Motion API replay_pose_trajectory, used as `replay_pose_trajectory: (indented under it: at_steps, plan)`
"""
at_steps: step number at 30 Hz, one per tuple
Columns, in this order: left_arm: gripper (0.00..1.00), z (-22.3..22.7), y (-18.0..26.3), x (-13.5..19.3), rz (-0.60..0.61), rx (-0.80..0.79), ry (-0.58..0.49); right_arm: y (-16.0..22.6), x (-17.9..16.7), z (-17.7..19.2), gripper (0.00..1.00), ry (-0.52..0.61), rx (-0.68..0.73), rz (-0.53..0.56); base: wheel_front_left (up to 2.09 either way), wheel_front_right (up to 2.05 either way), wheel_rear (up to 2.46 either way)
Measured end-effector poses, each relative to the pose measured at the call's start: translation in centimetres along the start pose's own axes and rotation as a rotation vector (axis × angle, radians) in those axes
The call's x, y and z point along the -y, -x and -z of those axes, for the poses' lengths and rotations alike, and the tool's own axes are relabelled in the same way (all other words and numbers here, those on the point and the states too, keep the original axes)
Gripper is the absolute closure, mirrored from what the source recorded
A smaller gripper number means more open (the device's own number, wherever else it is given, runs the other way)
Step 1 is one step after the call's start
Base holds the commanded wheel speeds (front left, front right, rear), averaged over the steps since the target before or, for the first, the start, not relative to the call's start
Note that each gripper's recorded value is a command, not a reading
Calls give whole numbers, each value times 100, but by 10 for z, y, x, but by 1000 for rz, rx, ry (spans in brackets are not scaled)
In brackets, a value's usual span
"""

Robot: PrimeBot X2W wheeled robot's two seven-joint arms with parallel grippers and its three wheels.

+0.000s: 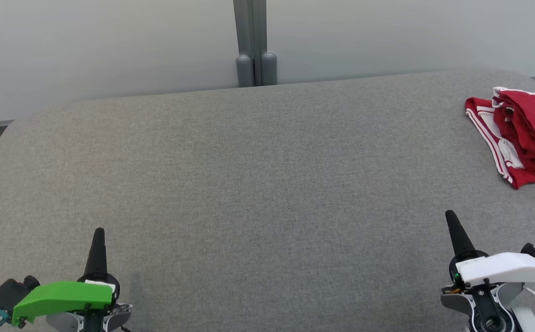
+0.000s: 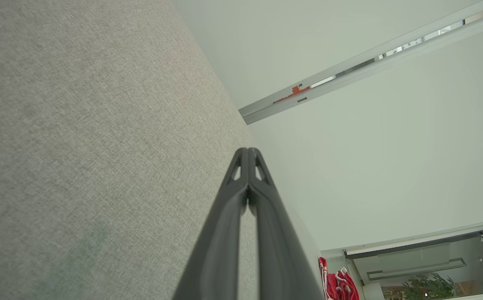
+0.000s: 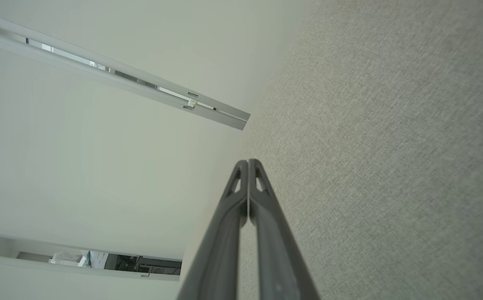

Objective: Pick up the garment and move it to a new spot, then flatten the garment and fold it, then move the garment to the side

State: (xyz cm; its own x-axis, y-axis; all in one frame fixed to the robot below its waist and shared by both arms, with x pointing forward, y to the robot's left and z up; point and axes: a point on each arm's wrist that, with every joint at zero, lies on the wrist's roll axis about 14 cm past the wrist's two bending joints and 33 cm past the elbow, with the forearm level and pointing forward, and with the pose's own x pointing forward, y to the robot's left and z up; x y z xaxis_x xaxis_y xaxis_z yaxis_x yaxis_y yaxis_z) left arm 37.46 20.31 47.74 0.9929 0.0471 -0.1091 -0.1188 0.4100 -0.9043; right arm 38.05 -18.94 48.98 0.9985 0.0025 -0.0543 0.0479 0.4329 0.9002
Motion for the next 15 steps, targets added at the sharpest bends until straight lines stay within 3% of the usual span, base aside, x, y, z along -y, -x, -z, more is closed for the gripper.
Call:
replay_pose_trajectory:
  at_steps: [15]
  plan:
    - [100, -2, -3, 6, 24, -6, 133, -2, -2, -4, 100, -141, 2, -5, 0, 0, 0]
